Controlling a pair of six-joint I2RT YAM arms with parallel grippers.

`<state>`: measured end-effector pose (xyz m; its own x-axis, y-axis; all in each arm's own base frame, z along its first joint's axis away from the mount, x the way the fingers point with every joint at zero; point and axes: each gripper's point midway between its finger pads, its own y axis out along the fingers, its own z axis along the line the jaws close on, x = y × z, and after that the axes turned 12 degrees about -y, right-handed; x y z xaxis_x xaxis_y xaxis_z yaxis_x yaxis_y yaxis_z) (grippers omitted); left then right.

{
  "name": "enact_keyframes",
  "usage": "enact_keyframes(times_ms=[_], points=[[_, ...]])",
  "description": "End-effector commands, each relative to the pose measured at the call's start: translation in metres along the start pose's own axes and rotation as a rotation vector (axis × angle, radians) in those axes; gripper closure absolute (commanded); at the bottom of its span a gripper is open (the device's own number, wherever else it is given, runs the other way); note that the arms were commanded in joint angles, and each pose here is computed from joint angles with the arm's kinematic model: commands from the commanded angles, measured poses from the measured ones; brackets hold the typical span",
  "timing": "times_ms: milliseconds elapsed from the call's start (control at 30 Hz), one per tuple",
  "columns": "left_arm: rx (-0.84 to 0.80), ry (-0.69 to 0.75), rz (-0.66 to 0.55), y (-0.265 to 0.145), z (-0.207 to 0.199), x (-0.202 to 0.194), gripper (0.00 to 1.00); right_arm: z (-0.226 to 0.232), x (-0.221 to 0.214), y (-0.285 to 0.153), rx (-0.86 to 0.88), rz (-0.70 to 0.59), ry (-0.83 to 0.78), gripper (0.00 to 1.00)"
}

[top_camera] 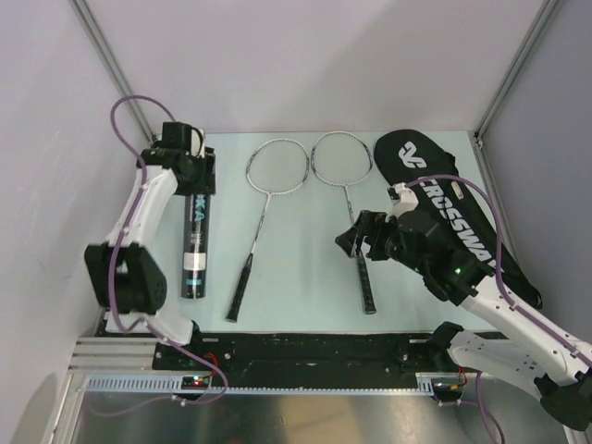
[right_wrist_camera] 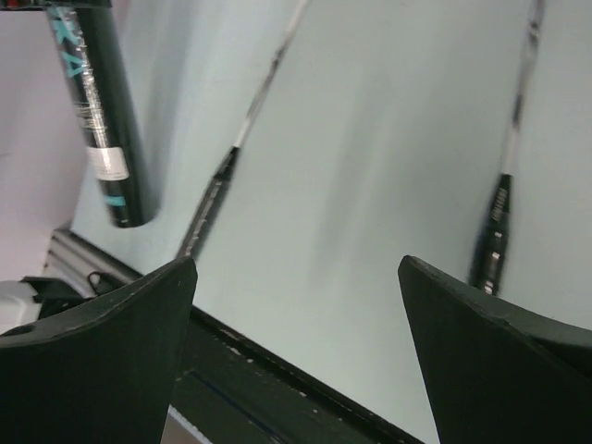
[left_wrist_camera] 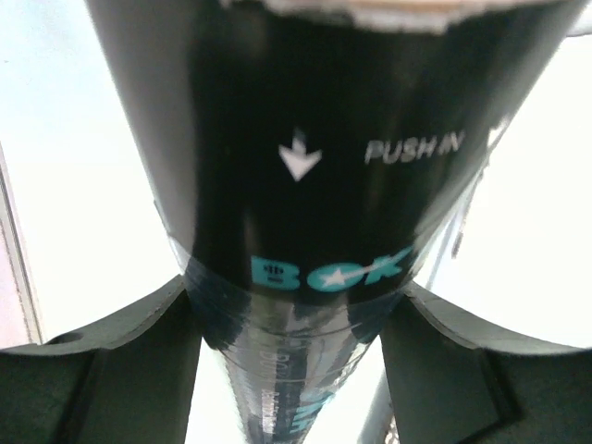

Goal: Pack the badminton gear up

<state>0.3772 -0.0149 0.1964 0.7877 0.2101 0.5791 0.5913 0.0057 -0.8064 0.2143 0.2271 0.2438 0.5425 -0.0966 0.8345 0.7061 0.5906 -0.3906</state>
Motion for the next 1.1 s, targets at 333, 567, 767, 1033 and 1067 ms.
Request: enact_keyframes(times_ms=[333, 567, 767, 1033, 1067], points=[[0.21, 0.006, 0.189, 0.116, 0.047, 0.009, 0.27, -0.077, -0.019, 0.008, -0.327, 0.081, -0.015, 0.04], [0.198, -0.074, 0.136, 0.094, 0.05, 0.021, 0.02, -0.114, -0.023, 0.011, -0.456, 0.122, -0.083, 0.01], [0.076, -0.124, 0.003, 0.029, 0.024, 0.039, 0.0, -0.153, -0.005, 0.016, -0.527, 0.126, -0.091, 0.02], [-0.124, -0.063, -0.189, -0.053, -0.032, 0.016, 0.0, -0.234, 0.042, 0.021, -0.683, 0.102, -0.267, 0.13], [-0.162, -0.044, -0.188, -0.058, -0.043, 0.005, 0.0, -0.244, 0.044, 0.023, -0.69, 0.124, -0.287, 0.15]])
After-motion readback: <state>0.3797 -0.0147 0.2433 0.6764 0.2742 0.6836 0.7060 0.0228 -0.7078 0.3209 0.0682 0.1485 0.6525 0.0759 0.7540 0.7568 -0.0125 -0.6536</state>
